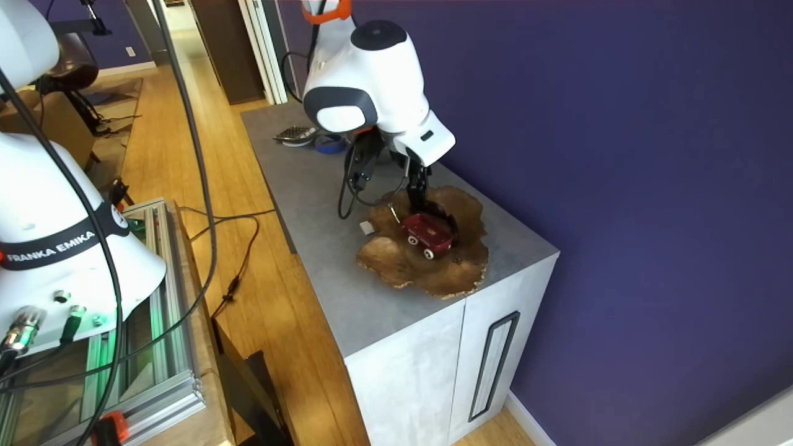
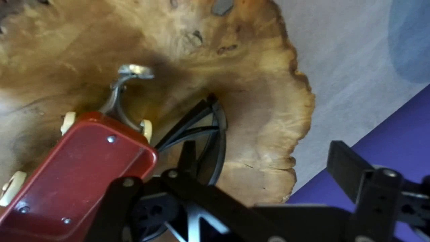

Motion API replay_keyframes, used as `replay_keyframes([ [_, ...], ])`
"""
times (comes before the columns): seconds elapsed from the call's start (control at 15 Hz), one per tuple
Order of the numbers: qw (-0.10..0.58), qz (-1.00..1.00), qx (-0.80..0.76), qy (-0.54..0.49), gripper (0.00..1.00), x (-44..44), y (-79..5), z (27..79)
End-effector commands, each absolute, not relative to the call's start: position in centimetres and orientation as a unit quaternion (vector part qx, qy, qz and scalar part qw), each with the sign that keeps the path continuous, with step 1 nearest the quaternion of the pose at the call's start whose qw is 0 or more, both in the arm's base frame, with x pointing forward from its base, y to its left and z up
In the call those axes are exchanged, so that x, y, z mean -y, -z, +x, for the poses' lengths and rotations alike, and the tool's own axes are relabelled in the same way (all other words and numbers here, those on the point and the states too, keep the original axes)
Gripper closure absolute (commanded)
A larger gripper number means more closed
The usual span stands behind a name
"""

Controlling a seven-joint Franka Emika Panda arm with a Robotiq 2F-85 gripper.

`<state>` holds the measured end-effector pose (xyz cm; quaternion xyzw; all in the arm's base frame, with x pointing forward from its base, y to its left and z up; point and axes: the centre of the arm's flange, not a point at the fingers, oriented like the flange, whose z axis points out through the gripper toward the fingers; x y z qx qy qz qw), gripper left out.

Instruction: Move the sunglasses from the tray to the silver bowl

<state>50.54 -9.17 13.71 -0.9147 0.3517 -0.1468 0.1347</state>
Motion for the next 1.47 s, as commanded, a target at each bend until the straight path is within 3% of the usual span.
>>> replay_keyframes([
  [0.0,0.125,-0.917,-0.351,0.144,0.0,8.7,-14.7,50.3],
  [0.2,0.073,-0.916,-0.368,0.141,0.0,8.6,-13.8,50.7],
  [0.27,0.063,-0.917,-0.37,0.135,0.06,8.7,-13.6,50.6],
  [0.33,0.051,-0.917,-0.373,0.133,0.27,8.8,-13.4,50.5],
  [0.47,0.037,-0.916,-0.377,0.133,0.32,8.6,-12.8,50.5],
  [1.13,0.022,-0.915,-0.376,0.147,1.0,6.8,-14.2,50.7],
  [1.4,0.019,-0.919,-0.36,0.157,0.99,6.5,-16.3,49.7],
])
